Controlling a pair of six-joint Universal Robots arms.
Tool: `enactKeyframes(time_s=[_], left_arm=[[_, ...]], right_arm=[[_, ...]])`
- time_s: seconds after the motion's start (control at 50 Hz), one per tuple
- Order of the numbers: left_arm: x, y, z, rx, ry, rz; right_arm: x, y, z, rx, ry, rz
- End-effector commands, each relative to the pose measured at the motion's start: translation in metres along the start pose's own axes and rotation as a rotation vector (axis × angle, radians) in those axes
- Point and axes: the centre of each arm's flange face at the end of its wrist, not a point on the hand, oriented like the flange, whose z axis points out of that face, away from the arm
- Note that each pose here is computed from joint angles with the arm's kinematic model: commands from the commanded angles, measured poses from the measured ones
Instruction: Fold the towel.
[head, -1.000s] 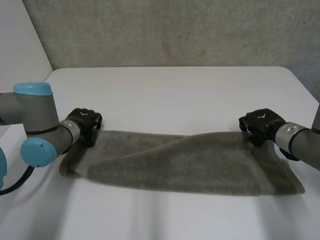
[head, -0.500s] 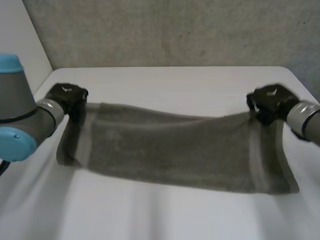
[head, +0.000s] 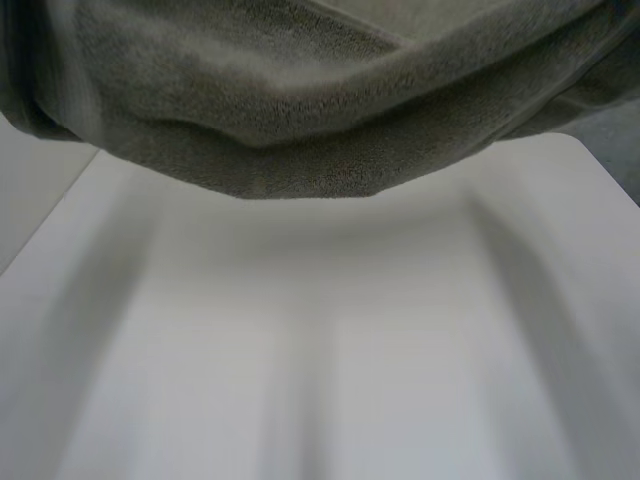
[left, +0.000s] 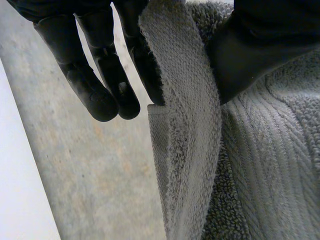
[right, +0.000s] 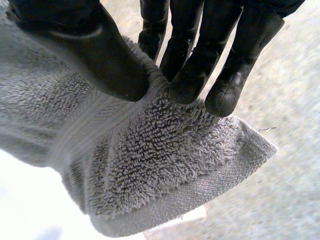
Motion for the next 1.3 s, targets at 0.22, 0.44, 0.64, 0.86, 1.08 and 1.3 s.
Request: enactKeyframes(time_s=[0.22, 0.44, 0.64, 0.86, 1.08, 1.3], left_arm=[[0.000, 0.067, 0.000, -0.242, 0.004, -0.075], [0.019, 0.190, 0.025, -0.548, 0.073, -0.131], [0.012, 0.077, 0.098, 0.115, 0.079, -0.181], [0.003, 0.109, 0.085, 0.108, 0.048, -0.325], [-0.018, 0.224, 0.036, -0.207, -0.008, -0.274], [-0.009, 0.278, -0.039, -0.457, 0.139, -0.201]], right_arm=[[-0.033, 0.046, 0.027, -0.161, -0.201, 0.089], [-0.106, 0.117, 0.086, -0.260, -0.361, 0.010], [-0.049, 0.007, 0.125, 0.464, 0.164, 0.105], [-0.106, 0.060, 0.106, 0.245, -0.071, 0.043], [-0.163, 0.154, 0.081, -0.039, -0.266, -0.119], [-0.204, 0.241, 0.033, -0.275, -0.397, -0.102]])
